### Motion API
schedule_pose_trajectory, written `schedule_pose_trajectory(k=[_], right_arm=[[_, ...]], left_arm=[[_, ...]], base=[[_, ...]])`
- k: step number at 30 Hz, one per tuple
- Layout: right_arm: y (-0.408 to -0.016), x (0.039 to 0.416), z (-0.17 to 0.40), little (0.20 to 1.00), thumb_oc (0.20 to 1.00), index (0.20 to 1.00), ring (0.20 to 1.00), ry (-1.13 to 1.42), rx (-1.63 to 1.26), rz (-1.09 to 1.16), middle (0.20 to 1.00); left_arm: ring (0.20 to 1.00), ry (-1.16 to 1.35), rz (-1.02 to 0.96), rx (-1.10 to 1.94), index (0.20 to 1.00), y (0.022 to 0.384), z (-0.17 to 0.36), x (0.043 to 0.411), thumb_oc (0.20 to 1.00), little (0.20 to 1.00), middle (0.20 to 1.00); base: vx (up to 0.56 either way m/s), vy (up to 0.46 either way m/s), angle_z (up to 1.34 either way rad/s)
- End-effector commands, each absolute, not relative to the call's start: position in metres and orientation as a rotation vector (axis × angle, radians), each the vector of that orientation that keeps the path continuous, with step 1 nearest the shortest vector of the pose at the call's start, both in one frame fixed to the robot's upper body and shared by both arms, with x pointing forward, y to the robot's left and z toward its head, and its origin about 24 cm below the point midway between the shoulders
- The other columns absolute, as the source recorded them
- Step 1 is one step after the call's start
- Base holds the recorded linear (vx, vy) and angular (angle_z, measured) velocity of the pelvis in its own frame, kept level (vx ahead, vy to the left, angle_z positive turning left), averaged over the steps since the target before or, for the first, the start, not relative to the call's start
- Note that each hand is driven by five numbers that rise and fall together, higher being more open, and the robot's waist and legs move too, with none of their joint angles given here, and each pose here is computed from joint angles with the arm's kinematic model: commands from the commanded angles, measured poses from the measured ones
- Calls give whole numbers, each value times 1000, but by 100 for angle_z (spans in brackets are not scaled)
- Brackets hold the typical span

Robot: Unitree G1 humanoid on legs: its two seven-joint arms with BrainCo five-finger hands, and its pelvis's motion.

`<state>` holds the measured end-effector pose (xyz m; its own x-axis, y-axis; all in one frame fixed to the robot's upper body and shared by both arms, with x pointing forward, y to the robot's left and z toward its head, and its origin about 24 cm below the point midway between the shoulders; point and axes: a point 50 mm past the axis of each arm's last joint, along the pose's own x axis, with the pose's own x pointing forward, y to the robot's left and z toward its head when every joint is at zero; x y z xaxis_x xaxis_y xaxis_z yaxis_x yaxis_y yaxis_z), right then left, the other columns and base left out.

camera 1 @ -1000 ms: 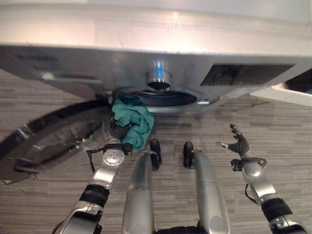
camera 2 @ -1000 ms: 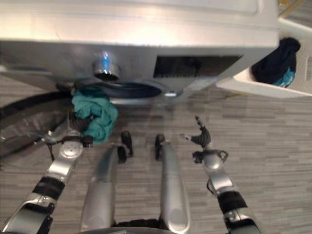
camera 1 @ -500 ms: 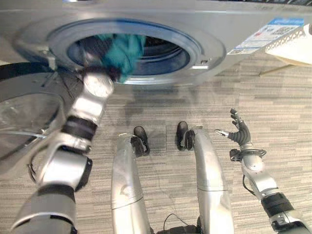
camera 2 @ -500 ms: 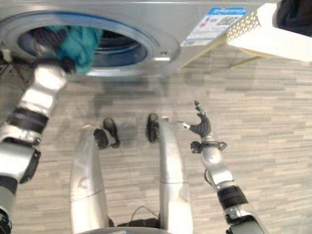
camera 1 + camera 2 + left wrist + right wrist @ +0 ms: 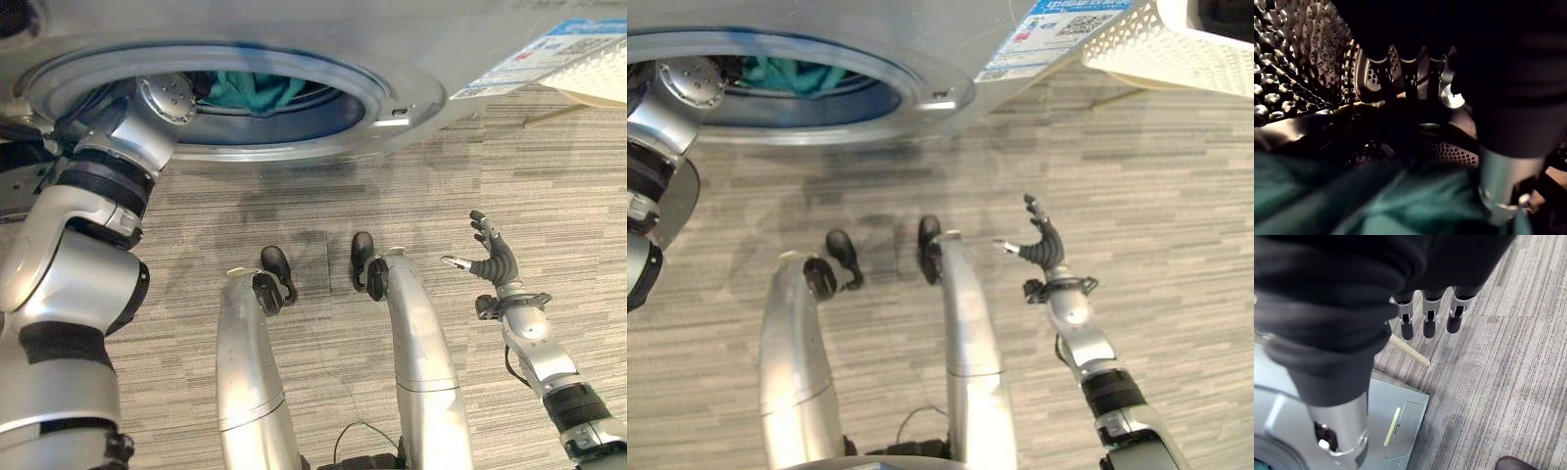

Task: Grab the laundry basket,head to the washer,open it,put in the laundry and shut it.

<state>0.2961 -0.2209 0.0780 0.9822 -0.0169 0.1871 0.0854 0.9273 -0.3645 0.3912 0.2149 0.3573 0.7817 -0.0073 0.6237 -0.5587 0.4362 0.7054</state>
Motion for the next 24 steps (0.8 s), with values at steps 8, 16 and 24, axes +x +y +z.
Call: schedule_pose_trajectory(k=[8, 16, 24], right_arm=[[-218, 278, 45, 1000, 1000, 1000, 1000, -65, -322, -59, 1000], [-223, 276, 22, 1000, 1000, 1000, 1000, 62, -358, -99, 1000], [-242, 241, -26, 1000, 1000, 1000, 1000, 290, -398, -118, 1000]], left_arm=[[1000, -485, 158, 664, 1000, 207, 245, 388, 1000, 1000, 1000], [1000, -98, 16, 325, 1000, 198, 79, 331, 1000, 1000, 1000], [1000, 285, 45, 201, 1000, 225, -25, 249, 1000, 1000, 1000]], base=[[-28, -22, 14], [-15, -41, 21], [69, -88, 13]])
